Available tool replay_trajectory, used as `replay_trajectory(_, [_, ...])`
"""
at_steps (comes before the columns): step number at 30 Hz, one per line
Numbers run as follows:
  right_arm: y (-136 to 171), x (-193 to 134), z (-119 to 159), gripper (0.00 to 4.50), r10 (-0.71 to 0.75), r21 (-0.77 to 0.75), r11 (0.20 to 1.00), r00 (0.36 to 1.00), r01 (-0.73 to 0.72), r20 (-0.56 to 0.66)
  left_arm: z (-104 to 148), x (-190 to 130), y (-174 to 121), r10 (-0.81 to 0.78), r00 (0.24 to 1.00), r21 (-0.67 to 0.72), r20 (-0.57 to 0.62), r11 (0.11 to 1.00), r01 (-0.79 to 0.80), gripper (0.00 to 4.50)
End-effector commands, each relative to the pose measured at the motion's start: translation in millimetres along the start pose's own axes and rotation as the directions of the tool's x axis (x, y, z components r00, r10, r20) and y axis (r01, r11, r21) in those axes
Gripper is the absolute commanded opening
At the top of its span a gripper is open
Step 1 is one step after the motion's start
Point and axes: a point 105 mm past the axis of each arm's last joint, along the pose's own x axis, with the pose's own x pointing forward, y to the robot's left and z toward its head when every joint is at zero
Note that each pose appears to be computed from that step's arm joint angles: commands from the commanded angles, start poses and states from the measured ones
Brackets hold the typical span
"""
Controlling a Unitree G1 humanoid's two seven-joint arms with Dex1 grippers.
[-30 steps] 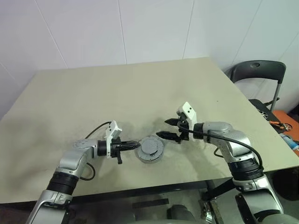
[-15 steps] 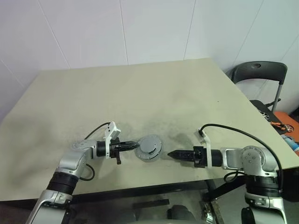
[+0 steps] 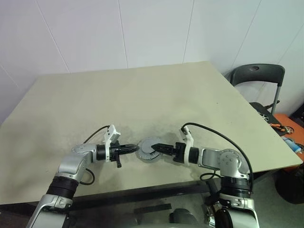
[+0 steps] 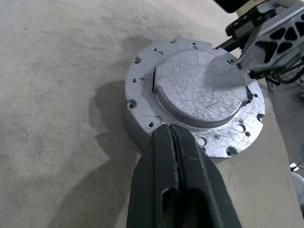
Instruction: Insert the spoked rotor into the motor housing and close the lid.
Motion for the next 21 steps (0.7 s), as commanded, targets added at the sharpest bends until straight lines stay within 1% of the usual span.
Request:
replay_trajectory(1, [10, 9, -2, 4.47, 0.037, -0.022, 0.999, 0.999, -0.037, -0.032, -6, 1, -2, 0.003, 0.998, -0.014, -0.056, 1.0, -0.004, 0.0])
replay_trajectory(4, [6, 12, -2, 3.92, 0.009, -0.045, 0.999, 0.999, -0.011, -0.038, -5, 0, -1, 0.01, 0.998, -0.014, -0.057, 1.0, -0.011, 0.0])
replay_trajectory(7, [3, 14, -1, 2.89, 0.003, -0.055, 0.998, 0.999, -0.005, -0.04, -6, -1, 1, 0.015, 0.998, -0.016, -0.057, 1.0, -0.016, 0.0])
replay_trajectory(8, [1, 14, -1, 2.61, -0.009, -0.058, 0.998, 0.999, 0.007, -0.042, -6, -1, 2, 0.017, 0.998, -0.016, -0.057, 1.0, -0.018, 0.0])
replay_trajectory(9, [-1, 14, -2, 2.47, -0.02, -0.059, 0.998, 0.999, 0.017, -0.04, -6, -2, 3, 0.019, 0.998, -0.015, -0.056, 1.0, -0.02, 0.0])
replay_trajectory(12, [-9, 15, 1, 2.47, -0.047, -0.044, 0.998, 0.999, 0.046, -0.016, -6, -3, 5, 0.031, 0.998, -0.011, -0.054, 0.999, -0.031, 0.0])
replay_trajectory(15, [-5, 15, 4, 2.32, -0.004, -0.002, 1.0, 1.0, 0.004, 0.011, 1, -4, 4, 0.044, 0.999, 0.002, -0.03, 0.999, -0.043, 0.0])
replay_trajectory(17, [-6, 17, 4, 2.28, -0.006, 0.016, 1.0, 1.0, 0.006, 0.007, 15, -7, 6, 0.062, 0.998, 0.008, 0.018, 0.998, -0.062, 0.0])
replay_trajectory(19, [-12, 18, 1, 2.26, -0.038, 0.021, 0.999, 0.999, 0.038, -0.004, 35, -12, 8, 0.08, 0.993, 0.003, 0.084, 0.997, -0.081, 0.0])
replay_trajectory(20, [-14, 19, 2, 2.26, -0.044, 0.035, 0.998, 0.999, 0.044, 0.002, 50, -17, 10, 0.098, 0.985, -0.005, 0.138, 0.995, -0.099, 0.0])
replay_trajectory(21, [-15, 20, 2, 2.26, -0.045, 0.046, 0.998, 0.999, 0.045, 0.008, 60, -20, 11, 0.11, 0.979, -0.011, 0.173, 0.994, -0.11, 0.0])
